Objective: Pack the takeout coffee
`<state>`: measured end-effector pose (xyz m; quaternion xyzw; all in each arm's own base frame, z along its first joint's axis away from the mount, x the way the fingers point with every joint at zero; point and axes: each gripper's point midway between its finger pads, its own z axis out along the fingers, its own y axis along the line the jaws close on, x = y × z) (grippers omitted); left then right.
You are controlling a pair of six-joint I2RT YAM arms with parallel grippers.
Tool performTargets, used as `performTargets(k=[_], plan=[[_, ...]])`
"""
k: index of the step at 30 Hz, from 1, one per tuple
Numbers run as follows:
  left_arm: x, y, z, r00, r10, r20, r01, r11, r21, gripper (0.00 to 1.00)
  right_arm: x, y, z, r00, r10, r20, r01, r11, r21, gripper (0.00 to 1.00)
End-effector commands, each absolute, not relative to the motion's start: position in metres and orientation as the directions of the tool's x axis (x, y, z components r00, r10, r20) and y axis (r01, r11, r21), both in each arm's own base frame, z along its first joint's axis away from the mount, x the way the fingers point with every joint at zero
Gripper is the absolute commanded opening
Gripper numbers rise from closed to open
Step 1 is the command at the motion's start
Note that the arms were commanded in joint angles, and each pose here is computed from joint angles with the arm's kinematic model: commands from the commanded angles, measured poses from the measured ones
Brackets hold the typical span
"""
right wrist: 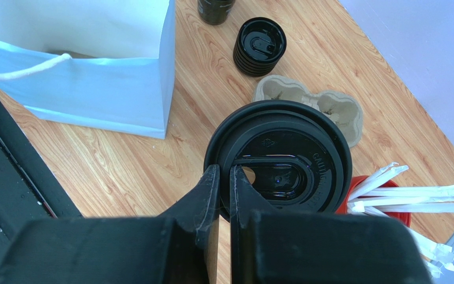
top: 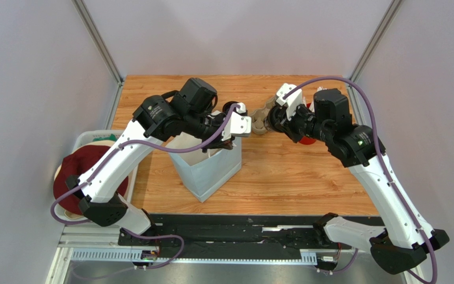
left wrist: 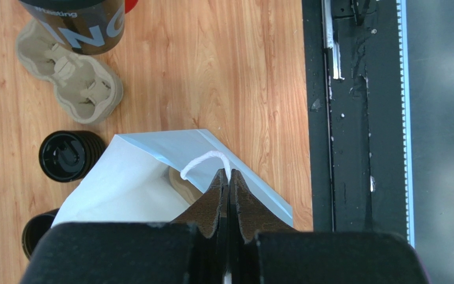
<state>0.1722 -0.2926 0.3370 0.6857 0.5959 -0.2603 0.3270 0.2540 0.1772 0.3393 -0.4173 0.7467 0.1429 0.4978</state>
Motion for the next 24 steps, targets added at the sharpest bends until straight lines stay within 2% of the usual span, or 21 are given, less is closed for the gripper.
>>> performTargets(k=[1, 17, 20, 23, 24], plan=[[0.163, -0.307, 0.355, 0.165, 0.598, -0.784, 0.986, -0.095, 0.135, 0.00, 0.258, 0.173, 0.365, -0.122, -0.427, -0.896, -0.724, 0.656, -0.213, 0.00], [0.163, -0.354, 0.348, 0.156, 0.600, -0.785, 0.988, -0.094, 0.125, 0.04, 0.263, 0.155, 0.387, -0.124, -0.385, -0.914, -0.636, 0.738, -0.224, 0.00], [0.166, -0.359, 0.353, 0.157, 0.591, -0.791, 0.988, -0.084, 0.133, 0.09, 0.265, 0.152, 0.391, -0.125, -0.379, -0.917, -0.620, 0.751, -0.226, 0.00], [0.170, -0.361, 0.360, 0.159, 0.580, -0.799, 0.987, -0.065, 0.150, 0.22, 0.266, 0.150, 0.394, -0.126, -0.377, -0.917, -0.607, 0.761, -0.230, 0.00], [0.172, -0.362, 0.362, 0.161, 0.577, -0.801, 0.986, -0.058, 0.156, 0.30, 0.266, 0.149, 0.397, -0.120, -0.373, -0.920, -0.604, 0.763, -0.230, 0.00]])
